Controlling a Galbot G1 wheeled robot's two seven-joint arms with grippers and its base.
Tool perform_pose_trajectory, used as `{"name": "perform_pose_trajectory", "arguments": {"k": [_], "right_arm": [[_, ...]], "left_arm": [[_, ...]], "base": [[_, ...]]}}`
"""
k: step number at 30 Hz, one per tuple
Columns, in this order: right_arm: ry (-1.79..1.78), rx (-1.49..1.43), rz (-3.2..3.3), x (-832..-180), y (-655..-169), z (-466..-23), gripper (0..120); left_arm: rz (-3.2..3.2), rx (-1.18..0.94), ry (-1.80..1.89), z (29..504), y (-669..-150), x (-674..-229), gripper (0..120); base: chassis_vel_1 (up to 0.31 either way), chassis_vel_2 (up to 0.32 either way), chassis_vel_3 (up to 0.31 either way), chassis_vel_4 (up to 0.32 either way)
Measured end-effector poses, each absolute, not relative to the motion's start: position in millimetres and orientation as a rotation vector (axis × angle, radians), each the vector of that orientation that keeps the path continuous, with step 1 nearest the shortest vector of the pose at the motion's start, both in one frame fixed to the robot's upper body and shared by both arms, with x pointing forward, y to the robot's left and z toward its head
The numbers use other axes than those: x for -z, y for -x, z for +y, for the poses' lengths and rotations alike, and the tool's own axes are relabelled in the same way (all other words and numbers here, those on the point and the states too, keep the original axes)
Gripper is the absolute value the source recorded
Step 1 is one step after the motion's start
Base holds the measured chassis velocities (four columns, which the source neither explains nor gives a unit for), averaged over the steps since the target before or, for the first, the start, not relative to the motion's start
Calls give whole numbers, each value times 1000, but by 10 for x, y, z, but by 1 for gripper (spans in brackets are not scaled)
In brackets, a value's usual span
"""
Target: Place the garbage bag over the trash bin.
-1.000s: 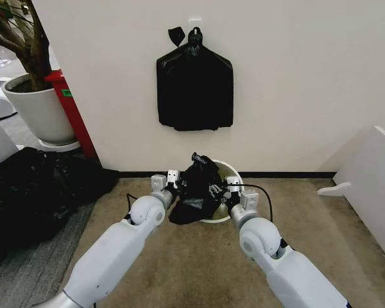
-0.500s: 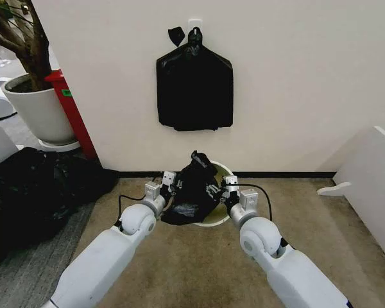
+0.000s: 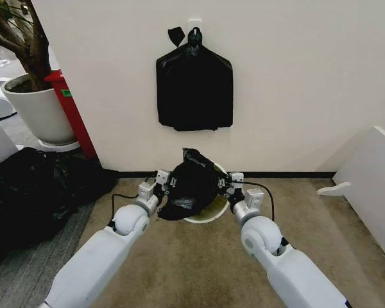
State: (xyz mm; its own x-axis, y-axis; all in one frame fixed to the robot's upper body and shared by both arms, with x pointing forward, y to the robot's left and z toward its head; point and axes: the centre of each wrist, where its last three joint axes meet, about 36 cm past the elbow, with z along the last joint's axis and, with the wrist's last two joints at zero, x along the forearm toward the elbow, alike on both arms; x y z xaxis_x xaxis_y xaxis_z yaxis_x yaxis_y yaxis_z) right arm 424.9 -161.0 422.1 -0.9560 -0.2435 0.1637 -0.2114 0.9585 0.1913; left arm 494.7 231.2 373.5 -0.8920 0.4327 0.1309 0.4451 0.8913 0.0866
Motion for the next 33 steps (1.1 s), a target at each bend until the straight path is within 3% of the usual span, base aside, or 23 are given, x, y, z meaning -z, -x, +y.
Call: {"name": "perform_pose_trajectory", "arguments": {"k": [13,21,29,33], "right_arm": [[-217,233,-2914,-4133,-4317,-1715,0],[-220,246,-2861,-4083,-4252,-1753,0],[-341,438,-2637,-4263,-4076,-1746,0],[-350,464,-2619,-4304,-4099,-1786,10]], "left_arm": [[-3002,236,793,2731,-4828,-3818,1],[-3027,137,847,2767,-4789,-3879,1],[-3037,-15,840,2779,-4856,-4022,1],[-3040,-39,837,2792,-4886,-4066,1]], "base": [[0,0,0,0],[0,0,0,0],[0,0,0,0],[0,0,0,0]]}}
